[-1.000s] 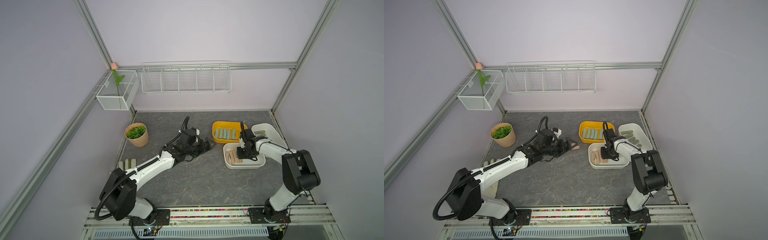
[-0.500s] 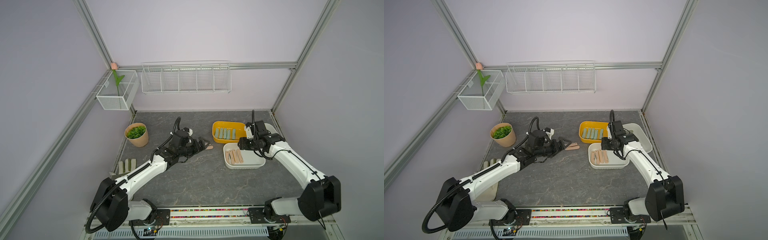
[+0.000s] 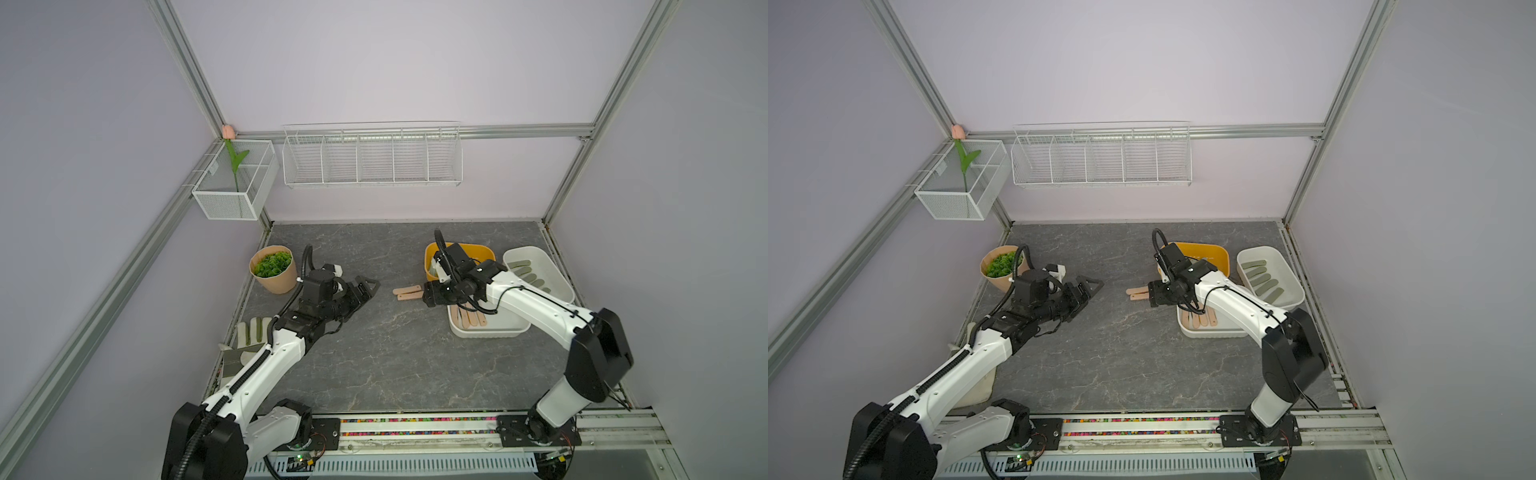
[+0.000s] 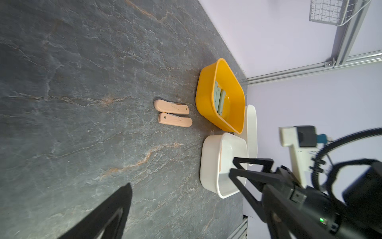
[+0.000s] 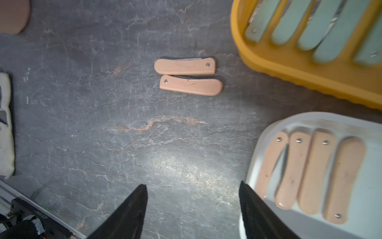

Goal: Place the fruit knives into the storage box by color
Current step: Pick up the fruit knife from the center of the board.

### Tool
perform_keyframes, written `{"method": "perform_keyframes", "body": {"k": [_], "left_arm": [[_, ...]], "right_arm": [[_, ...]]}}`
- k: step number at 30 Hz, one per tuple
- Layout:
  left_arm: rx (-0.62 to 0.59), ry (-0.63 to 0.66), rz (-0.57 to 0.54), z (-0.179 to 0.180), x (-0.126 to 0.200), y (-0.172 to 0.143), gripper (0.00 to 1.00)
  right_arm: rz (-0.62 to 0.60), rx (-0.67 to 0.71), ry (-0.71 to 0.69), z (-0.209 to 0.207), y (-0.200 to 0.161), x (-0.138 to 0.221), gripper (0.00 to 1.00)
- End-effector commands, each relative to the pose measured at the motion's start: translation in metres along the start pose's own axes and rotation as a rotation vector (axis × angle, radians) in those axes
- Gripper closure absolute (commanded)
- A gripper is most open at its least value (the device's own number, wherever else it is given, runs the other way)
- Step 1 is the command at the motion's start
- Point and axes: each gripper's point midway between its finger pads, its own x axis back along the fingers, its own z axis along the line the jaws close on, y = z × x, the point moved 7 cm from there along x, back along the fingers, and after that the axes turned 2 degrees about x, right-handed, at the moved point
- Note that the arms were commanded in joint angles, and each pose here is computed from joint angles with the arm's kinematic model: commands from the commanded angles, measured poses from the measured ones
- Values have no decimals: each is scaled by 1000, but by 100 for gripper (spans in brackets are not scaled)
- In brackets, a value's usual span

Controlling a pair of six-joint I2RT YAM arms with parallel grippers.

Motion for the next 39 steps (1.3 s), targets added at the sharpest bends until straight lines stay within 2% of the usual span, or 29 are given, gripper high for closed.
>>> {"method": "perform_keyframes", "body": {"k": [1,13,21,31,39], "left_arm": [[-14,-4,11,2,9,-4,1],[-31,0,8,2,19,-7,1],[-30,-5,8,2,20,-5,1],[-28,-12,4,1,23,-3,1],[-25,-11,0,2,25,-3,1]], "right_arm": [[36,-47,-27,9,4,-26,25],[116,-134,-86,4,17,-93,24],[121,-181,-29,-3,30,-116,24],[146,-130,88,19,58,-139,26],[173,-31,-27,23,49,-140,29]]}}
